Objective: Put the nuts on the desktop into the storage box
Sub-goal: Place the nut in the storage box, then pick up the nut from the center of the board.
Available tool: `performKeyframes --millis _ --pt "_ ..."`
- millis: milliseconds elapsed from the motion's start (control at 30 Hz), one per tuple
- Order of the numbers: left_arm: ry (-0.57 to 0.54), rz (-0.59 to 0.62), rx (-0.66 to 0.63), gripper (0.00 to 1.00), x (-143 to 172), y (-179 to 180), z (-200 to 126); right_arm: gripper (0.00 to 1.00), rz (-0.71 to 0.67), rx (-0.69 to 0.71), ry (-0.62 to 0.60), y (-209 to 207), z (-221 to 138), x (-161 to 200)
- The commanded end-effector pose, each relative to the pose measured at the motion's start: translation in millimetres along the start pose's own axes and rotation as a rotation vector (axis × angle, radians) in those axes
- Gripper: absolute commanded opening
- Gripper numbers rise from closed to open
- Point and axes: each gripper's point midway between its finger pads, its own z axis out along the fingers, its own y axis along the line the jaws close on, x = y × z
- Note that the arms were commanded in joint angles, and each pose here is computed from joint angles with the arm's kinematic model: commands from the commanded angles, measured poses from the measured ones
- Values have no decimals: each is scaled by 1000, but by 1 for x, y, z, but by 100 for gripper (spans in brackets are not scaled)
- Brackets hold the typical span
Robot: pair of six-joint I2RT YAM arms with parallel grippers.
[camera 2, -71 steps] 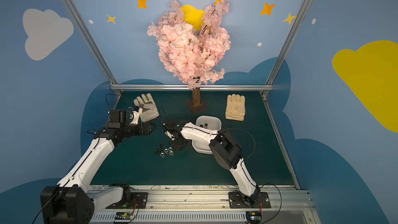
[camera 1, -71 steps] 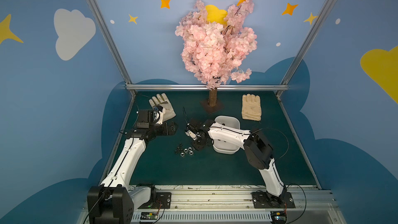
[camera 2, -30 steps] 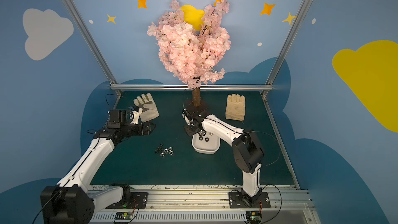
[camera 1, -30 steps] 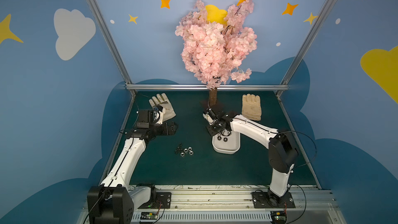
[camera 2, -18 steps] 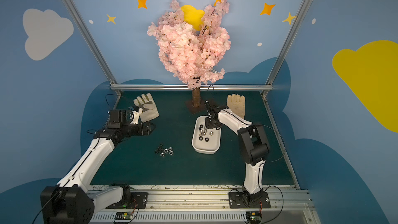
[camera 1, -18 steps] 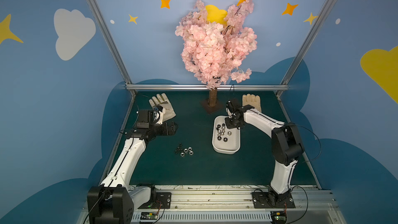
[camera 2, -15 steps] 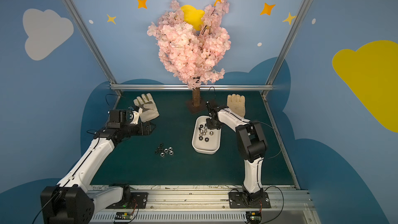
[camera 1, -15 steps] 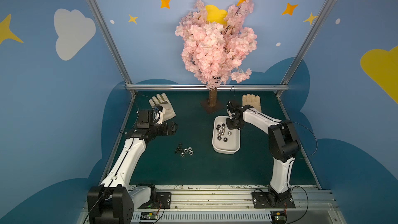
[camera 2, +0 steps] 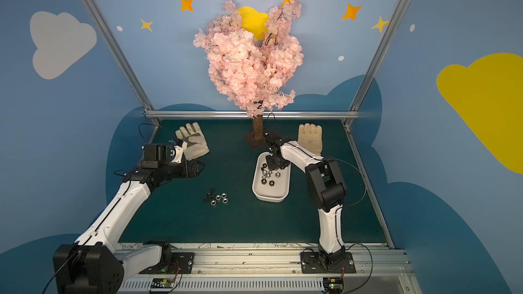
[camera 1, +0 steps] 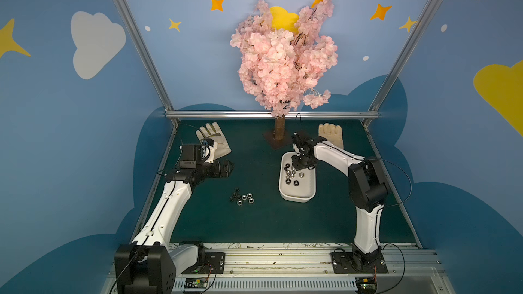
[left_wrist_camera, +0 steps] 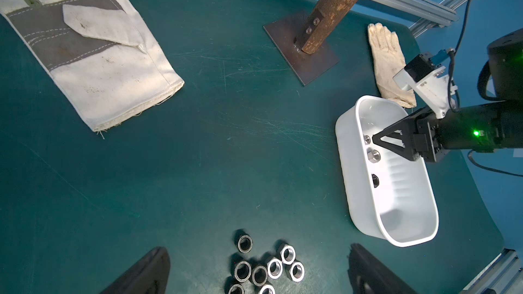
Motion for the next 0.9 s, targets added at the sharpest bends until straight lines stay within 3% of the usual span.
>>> performKeyframes --millis 0,100,267,867 --pt "7 -1 -6 100 1 1 2 47 -105 -60 -103 41 -53 -6" --pt "8 -2 -10 100 2 2 2 51 -226 -153 -146 91 -72 3" --pt "7 -3 -11 100 2 2 2 57 -311 -351 -133 159 -86 29" --pt "1 -4 -18 100 0 3 2 65 -531 -266 100 243 -19 96"
